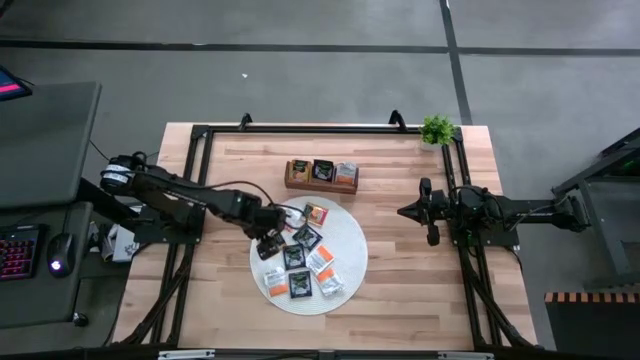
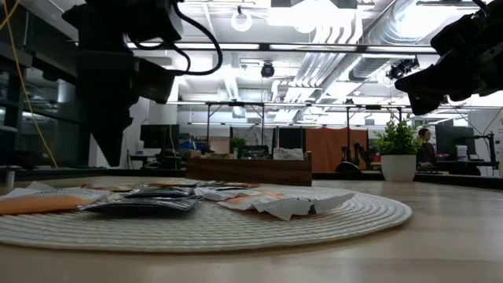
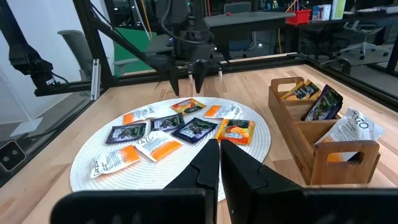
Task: Pick & Place Tea
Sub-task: Put the yellow tea bag into the left section of the wooden organizer
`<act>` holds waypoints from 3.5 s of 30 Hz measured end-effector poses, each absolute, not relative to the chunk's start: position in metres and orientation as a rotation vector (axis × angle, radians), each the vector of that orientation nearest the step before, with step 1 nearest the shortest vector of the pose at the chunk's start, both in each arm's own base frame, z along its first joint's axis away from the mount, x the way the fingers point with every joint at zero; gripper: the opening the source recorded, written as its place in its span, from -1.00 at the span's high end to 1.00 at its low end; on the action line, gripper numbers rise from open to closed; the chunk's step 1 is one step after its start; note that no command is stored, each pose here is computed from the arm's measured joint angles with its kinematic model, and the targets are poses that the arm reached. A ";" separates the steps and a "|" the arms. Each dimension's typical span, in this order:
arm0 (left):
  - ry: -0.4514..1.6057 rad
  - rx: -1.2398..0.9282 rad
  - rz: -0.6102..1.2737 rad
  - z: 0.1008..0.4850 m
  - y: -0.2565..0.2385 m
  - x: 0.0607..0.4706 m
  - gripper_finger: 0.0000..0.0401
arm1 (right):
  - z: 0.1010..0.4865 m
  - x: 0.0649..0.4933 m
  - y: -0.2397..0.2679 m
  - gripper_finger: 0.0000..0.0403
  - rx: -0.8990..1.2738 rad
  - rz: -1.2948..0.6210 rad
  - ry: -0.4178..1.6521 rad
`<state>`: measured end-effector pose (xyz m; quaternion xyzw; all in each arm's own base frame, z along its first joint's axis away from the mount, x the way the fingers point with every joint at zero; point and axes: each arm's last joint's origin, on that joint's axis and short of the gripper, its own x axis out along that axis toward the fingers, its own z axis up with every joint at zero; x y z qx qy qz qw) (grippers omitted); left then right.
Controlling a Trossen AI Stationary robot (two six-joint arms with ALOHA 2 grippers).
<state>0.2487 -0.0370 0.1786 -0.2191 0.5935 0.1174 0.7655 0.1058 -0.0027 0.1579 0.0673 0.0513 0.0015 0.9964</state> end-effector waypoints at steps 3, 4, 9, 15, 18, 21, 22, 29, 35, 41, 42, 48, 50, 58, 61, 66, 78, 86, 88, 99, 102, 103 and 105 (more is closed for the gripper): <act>1.294 -0.428 0.221 0.171 -0.043 0.254 -0.33 | 0.158 0.106 -0.003 0.94 0.135 0.003 0.103; 1.305 -0.415 0.213 0.168 -0.045 0.255 -0.33 | 0.158 0.106 -0.003 0.94 0.135 0.003 0.103; 1.323 -0.383 0.129 0.158 -0.057 0.260 -0.39 | 0.158 0.106 -0.003 0.94 0.135 0.003 0.103; 1.333 -0.350 0.164 0.156 -0.057 0.264 -0.68 | 0.158 0.106 -0.003 0.94 0.135 0.003 0.103; 1.337 -0.326 0.206 0.158 -0.056 0.264 -0.85 | 0.158 0.106 -0.003 0.94 0.135 0.003 0.103; 1.345 -0.345 0.230 0.161 -0.056 0.264 -0.96 | 0.158 0.106 -0.003 0.94 0.135 0.003 0.103; 1.346 -0.354 0.239 0.163 -0.056 0.265 -0.98 | 0.158 0.106 -0.003 0.94 0.135 0.003 0.103; 1.349 -0.326 0.340 0.174 -0.053 0.267 -0.99 | 0.158 0.106 -0.003 0.94 0.135 0.002 0.103; 1.317 -0.298 0.434 0.177 -0.041 0.270 -0.99 | 0.158 0.106 -0.003 0.94 0.135 0.003 0.103; 1.307 -0.362 0.451 0.177 -0.040 0.271 -0.99 | 0.158 0.106 -0.003 0.94 0.135 0.003 0.103; 1.310 -0.373 0.445 0.177 -0.040 0.271 -0.99 | 0.158 0.106 -0.003 0.94 0.135 0.003 0.102; 1.306 -0.380 0.473 0.177 -0.040 0.270 -0.99 | 0.158 0.106 -0.003 0.94 0.135 0.002 0.103; 1.315 -0.371 0.482 0.177 -0.039 0.269 -0.99 | 0.158 0.106 -0.003 0.94 0.135 0.003 0.103; 1.305 -0.357 0.492 0.177 -0.039 0.269 -0.99 | 0.158 0.106 -0.003 0.94 0.135 0.003 0.103; 1.308 -0.355 0.494 0.177 -0.039 0.269 -0.99 | 0.158 0.106 -0.003 0.94 0.135 0.003 0.103; 1.309 -0.355 0.495 0.177 -0.039 0.269 -0.99 | 0.158 0.106 -0.003 0.94 0.135 0.003 0.103; 1.306 -0.364 0.500 0.177 -0.039 0.269 -0.99 | 0.158 0.106 -0.003 0.94 0.135 0.003 0.103; 1.319 -0.433 0.501 0.175 -0.041 0.270 -0.99 | 0.158 0.106 -0.003 0.94 0.135 0.003 0.102; 1.327 -0.435 0.496 0.169 -0.042 0.273 -0.99 | 0.158 0.106 -0.003 0.94 0.135 0.003 0.103; 1.363 -0.406 0.484 0.155 -0.043 0.278 -0.99 | 0.158 0.106 -0.003 0.94 0.135 0.003 0.102; 1.366 -0.404 0.485 0.153 -0.043 0.279 -0.99 | 0.158 0.106 -0.003 0.94 0.135 0.003 0.102; 1.369 -0.403 0.487 0.150 -0.043 0.281 -0.99 | 0.158 0.106 -0.003 0.94 0.135 0.003 0.102; 1.375 -0.400 0.482 0.147 -0.043 0.283 -0.99 | 0.158 0.106 -0.003 0.94 0.135 0.003 0.102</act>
